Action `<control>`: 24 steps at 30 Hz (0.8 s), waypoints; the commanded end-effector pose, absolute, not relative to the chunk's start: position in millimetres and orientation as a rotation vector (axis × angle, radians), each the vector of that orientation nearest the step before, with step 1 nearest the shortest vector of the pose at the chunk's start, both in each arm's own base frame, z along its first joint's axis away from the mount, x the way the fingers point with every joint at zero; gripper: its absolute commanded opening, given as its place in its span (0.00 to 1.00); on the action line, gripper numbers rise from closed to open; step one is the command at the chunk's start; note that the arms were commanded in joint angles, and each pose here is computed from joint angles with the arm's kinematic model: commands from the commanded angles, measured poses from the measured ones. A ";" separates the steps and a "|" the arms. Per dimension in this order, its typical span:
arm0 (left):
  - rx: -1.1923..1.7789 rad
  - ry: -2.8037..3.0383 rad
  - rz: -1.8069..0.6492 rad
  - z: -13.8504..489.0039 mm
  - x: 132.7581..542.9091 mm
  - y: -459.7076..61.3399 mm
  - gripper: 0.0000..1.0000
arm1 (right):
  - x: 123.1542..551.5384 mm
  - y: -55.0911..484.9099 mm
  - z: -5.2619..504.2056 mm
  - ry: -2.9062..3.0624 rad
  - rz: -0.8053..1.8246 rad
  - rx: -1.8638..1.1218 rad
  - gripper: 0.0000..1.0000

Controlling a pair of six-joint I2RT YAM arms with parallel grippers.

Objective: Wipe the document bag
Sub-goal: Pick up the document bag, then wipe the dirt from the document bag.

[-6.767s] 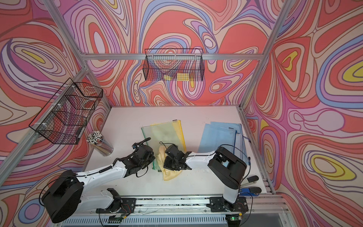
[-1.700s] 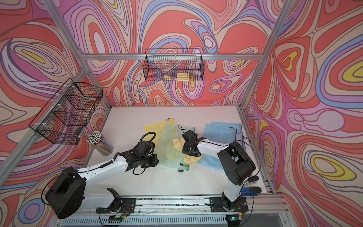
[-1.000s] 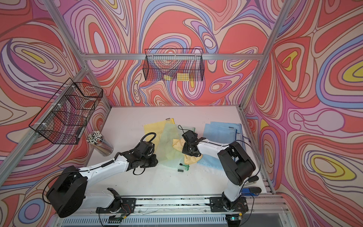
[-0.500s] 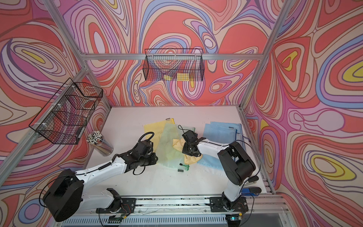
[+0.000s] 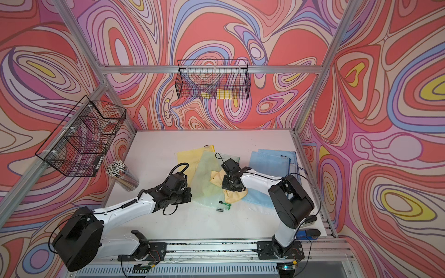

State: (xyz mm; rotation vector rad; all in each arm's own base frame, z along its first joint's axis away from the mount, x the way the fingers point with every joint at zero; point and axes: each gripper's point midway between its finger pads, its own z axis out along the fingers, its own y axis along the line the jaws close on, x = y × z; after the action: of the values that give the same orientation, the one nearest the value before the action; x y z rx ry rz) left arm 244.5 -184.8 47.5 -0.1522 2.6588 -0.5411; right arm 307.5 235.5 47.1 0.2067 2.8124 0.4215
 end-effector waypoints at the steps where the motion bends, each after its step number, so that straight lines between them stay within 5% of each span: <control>1: -0.197 2.695 -0.523 33.1 235.1 -178.3 0.00 | 304.5 282.1 92.1 2.753 0.579 0.045 0.00; 7: -0.222 2.698 -0.531 27.9 233.8 -178.1 0.00 | 283.4 366.1 76.0 2.790 0.810 -0.068 0.00; 13: -0.218 2.698 -0.515 28.3 234.0 -176.0 0.00 | 266.2 388.3 28.8 2.870 0.980 0.009 0.00; 18: -0.213 2.698 -0.499 27.7 235.1 -174.9 0.00 | 248.4 360.7 2.0 2.961 0.861 0.065 0.00; 24: -0.213 2.703 -0.461 25.2 233.8 -169.5 0.00 | 234.9 266.1 -2.7 2.989 0.615 0.257 0.00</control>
State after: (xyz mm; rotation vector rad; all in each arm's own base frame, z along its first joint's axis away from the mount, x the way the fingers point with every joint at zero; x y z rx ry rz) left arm 233.1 -177.2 29.9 -0.1999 2.7018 -0.5212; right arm 251.9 335.2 22.9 0.0896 2.8833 0.8842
